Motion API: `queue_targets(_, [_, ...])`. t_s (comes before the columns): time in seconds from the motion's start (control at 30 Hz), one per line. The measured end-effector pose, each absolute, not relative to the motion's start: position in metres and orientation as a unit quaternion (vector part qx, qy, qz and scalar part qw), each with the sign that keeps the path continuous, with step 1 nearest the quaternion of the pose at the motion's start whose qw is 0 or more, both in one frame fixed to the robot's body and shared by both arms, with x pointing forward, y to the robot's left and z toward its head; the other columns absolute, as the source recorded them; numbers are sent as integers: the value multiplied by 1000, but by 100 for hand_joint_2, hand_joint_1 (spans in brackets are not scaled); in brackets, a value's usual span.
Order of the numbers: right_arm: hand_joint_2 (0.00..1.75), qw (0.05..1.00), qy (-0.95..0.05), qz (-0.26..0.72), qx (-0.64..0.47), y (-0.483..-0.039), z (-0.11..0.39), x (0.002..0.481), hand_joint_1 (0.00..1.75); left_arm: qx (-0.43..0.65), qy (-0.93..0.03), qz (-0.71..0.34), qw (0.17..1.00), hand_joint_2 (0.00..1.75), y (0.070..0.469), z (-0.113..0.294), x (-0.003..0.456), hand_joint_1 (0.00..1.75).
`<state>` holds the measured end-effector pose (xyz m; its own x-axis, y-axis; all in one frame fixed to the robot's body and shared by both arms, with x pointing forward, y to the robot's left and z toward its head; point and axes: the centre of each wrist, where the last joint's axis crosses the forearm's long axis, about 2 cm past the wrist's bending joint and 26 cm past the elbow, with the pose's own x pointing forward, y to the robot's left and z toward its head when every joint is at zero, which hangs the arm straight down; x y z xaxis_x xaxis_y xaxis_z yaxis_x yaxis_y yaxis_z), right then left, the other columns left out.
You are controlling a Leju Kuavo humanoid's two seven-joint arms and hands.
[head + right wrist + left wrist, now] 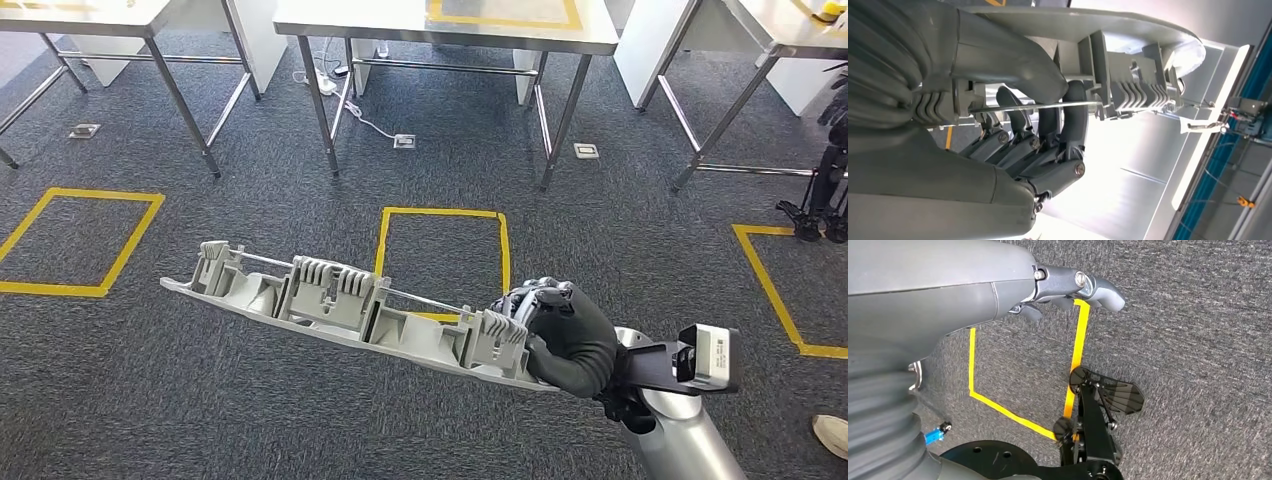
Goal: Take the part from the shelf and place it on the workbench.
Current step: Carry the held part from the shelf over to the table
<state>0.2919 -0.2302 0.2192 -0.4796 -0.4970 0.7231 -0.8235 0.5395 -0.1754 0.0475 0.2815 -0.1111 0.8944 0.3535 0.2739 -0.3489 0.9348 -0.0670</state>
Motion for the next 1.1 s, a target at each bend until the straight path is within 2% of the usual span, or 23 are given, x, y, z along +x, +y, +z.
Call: queue_targets(1.1, [175, 309, -820, 262, 403, -228, 217, 292, 175, -13, -144, 180, 973, 175, 279, -111, 45, 0])
